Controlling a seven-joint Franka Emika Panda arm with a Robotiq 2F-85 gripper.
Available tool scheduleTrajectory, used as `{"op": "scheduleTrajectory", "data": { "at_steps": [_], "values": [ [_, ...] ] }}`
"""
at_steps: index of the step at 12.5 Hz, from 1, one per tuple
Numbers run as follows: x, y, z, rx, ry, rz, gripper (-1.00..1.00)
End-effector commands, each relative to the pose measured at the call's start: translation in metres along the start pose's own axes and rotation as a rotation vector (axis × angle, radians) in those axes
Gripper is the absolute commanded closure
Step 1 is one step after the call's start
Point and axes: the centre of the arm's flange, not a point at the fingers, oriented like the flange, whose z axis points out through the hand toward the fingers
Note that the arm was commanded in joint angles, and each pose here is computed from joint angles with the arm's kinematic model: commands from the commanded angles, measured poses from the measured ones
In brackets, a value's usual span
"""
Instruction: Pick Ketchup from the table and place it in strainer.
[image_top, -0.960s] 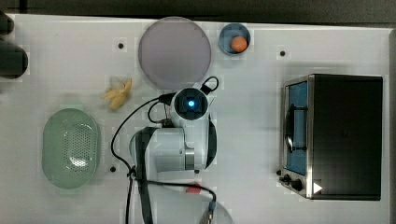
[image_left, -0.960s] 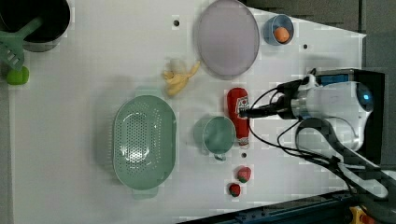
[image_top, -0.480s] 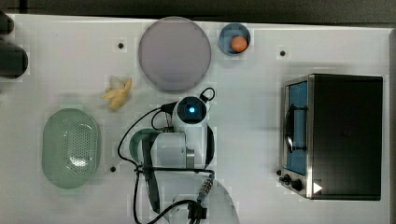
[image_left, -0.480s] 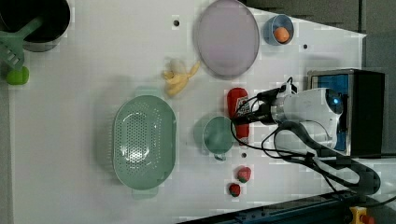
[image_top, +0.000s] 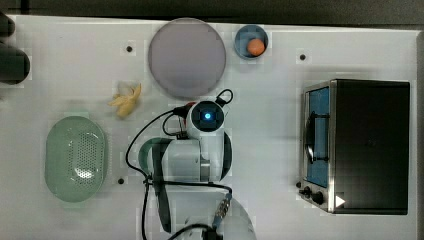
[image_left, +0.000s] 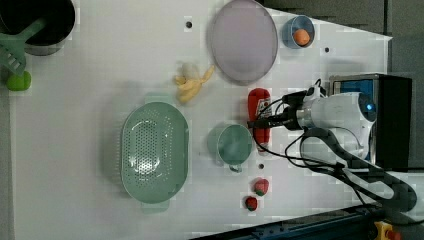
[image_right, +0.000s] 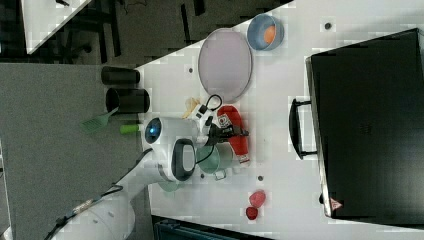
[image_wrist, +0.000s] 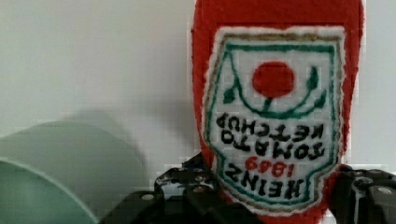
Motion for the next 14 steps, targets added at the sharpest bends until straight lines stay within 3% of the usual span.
{"op": "scheduleTrajectory", "data": {
  "at_steps": [1,4,7,14],
  "values": [
    [0.020,-0.010,-0.112,-0.054,0.127,-0.044,-0.21],
    [0.009,-0.038,-0.203,-0.079,0.093,-0.082,-0.21],
    [0.002,-0.087,-0.266,-0.101,0.091,-0.123,-0.21],
    [-0.008,-0.256,-0.237,-0.070,0.081,0.183,-0.21]
  ]
}}
